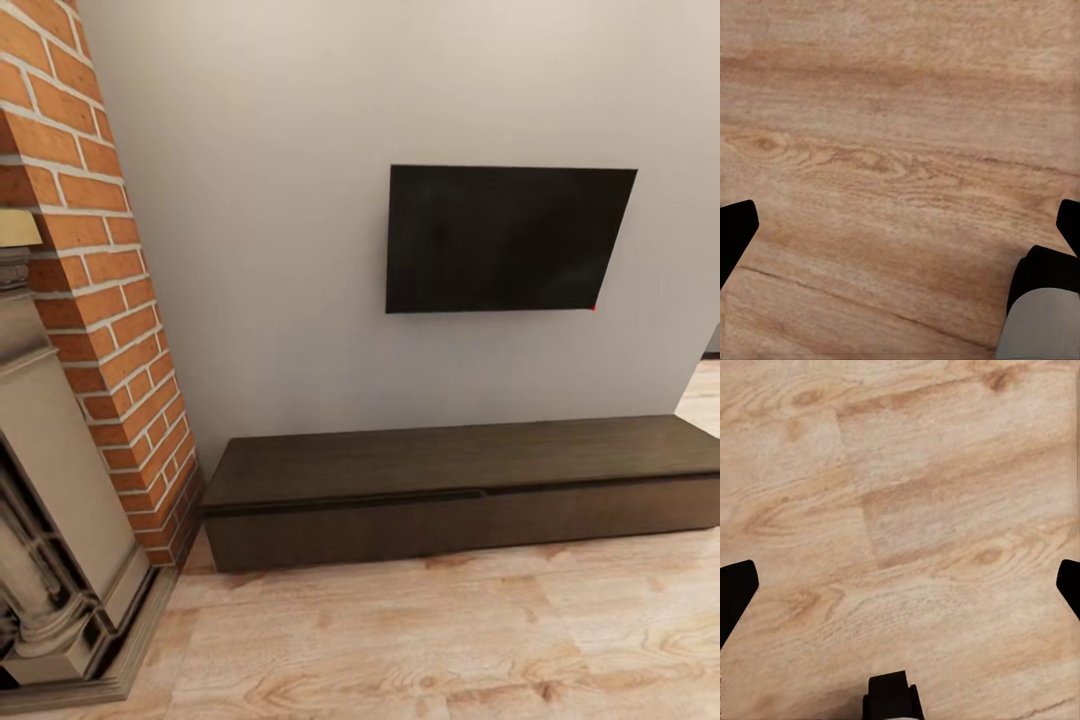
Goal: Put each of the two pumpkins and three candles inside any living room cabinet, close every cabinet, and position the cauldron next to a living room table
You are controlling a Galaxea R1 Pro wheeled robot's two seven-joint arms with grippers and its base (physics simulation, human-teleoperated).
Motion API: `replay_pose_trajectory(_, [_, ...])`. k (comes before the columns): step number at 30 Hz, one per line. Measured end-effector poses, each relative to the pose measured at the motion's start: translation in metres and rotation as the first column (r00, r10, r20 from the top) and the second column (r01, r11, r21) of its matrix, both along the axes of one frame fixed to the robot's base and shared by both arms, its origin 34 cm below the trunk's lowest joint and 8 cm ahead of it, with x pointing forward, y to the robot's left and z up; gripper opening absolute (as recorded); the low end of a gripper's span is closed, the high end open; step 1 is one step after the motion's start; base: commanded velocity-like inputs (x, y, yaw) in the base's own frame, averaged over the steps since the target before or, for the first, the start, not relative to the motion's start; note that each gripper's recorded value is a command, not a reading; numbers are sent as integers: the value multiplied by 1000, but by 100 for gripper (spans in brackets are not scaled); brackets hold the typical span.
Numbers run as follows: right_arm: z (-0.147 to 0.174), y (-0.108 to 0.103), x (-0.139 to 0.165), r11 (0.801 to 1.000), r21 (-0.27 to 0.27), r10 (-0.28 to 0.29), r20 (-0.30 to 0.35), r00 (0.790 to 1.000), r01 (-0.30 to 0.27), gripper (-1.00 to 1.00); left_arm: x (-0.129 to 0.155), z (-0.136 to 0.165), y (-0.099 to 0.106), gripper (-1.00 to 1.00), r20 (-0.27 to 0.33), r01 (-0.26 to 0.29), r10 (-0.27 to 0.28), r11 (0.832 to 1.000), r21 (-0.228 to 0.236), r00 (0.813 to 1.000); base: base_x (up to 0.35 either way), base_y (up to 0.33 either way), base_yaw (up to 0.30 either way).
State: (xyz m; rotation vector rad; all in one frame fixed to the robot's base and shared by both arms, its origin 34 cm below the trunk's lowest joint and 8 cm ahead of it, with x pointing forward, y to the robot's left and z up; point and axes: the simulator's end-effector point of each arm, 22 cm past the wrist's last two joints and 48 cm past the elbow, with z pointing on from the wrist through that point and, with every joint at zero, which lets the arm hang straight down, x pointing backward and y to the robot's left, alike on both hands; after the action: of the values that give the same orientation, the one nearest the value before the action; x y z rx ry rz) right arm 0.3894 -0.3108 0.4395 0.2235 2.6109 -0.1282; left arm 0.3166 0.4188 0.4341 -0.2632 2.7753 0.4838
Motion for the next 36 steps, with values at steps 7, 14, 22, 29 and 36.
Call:
replay_pose_trajectory(7, [14, 0, 3, 1000, -1, 0, 11, 1000, 0, 100, -1, 12, -4, 100, -2, 3, -3, 1000, -4, 1000, 0, 0, 0])
replay_pose_trajectory(14, [26, 0, 4, 1000, -1, 0, 9, 1000, 0, 100, 0, 23, -8, 100, -6, 17, -17, 1000, -7, 1000, 0, 0, 0])
replay_pose_trajectory(22, [40, -2, 4, 1000, -8, -4, 9, 1000, 4, 100, 1, 36, -10, 100, -6, 25, -25, 1000, -8, 1000, 0, 0, 0])
replay_pose_trajectory(29, [45, -3, 4, 1000, -16, -4, 3, 1000, 4, 100, 1, 41, -11, 100, -6, 24, -24, 1000, -10, 1000, 0, 0, 0])
replay_pose_trajectory(36, [54, -3, 3, 1000, -16, -1, 0, 1000, 1, 100, 1, 51, -12, 100, -6, 23, -23, 1000, -11, 1000, 0, 0, 0])
